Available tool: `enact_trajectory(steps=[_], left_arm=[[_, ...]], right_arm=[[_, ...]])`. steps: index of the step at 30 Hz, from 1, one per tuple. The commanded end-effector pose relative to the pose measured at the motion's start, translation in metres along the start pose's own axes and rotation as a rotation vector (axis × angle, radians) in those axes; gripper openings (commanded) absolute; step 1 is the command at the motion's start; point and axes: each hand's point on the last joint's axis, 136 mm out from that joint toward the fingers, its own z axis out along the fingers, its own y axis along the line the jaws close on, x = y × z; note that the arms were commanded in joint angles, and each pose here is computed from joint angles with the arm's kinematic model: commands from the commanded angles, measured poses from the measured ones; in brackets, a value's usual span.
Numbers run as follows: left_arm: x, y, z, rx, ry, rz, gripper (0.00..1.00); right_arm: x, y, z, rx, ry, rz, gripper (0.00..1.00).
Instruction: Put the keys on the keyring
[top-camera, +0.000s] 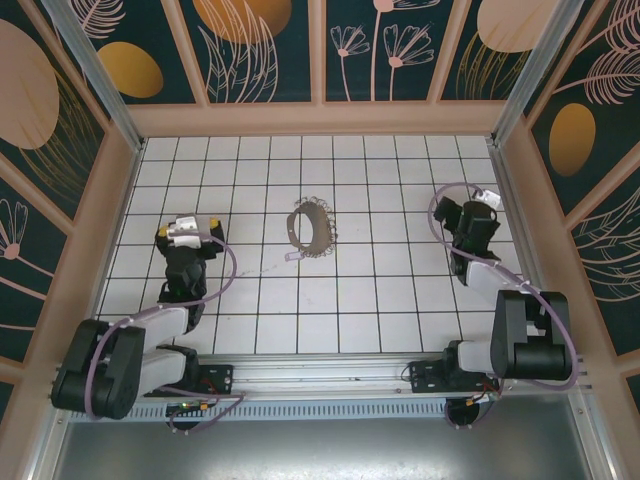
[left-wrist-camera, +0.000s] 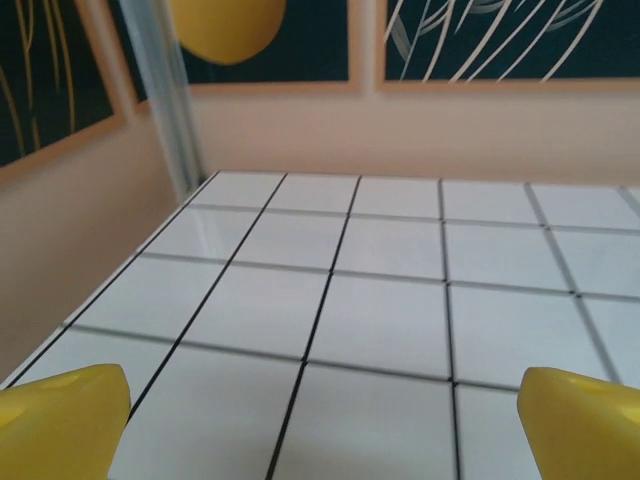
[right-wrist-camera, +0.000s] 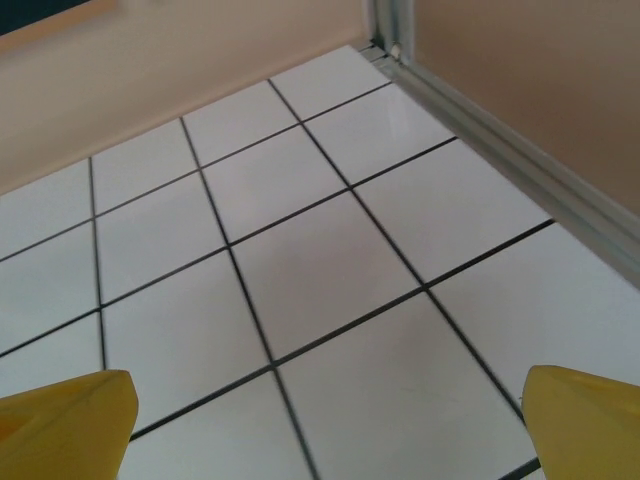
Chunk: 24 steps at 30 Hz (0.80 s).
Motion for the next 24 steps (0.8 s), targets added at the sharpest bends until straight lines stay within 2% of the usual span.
enact_trajectory(steps=[1,4,8,12,13,14,24], left_arm=[[-0.026,0.007,-0.001,-0.002,-0.147,-0.04,0.99],[-0.019,0.007,0.004,0.025,-0.151,-0.053,0.99],[-0.003,0.005,0.016,0.058,-0.119,-0.059,0.99],[0.004,-0.002,0.033,0.126,-0.057,-0.059,0.99],[0.007,-0.004,0.038,0.133,-0.028,-0.057,0.99],[0.006,-0.003,0.04,0.143,-0.029,-0.072,0.99],[0.007,0.004,0.042,0.116,-0.019,-0.085,0.99]], right_arm=[[-0.026,0.0,-0.003,-0.028,-0.171,-0.024,0.99],[-0.008,0.0,-0.007,-0.066,-0.194,-0.048,0.99],[0.006,-0.002,-0.031,-0.139,-0.308,-0.046,0.99],[0.019,0.03,-0.028,-0.313,-0.297,-0.148,0.99],[0.029,0.037,-0.018,-0.347,-0.203,-0.177,0.99],[0.029,0.042,-0.014,-0.37,-0.193,-0.182,0.99],[0.027,0.034,-0.013,-0.296,-0.208,-0.172,0.99]])
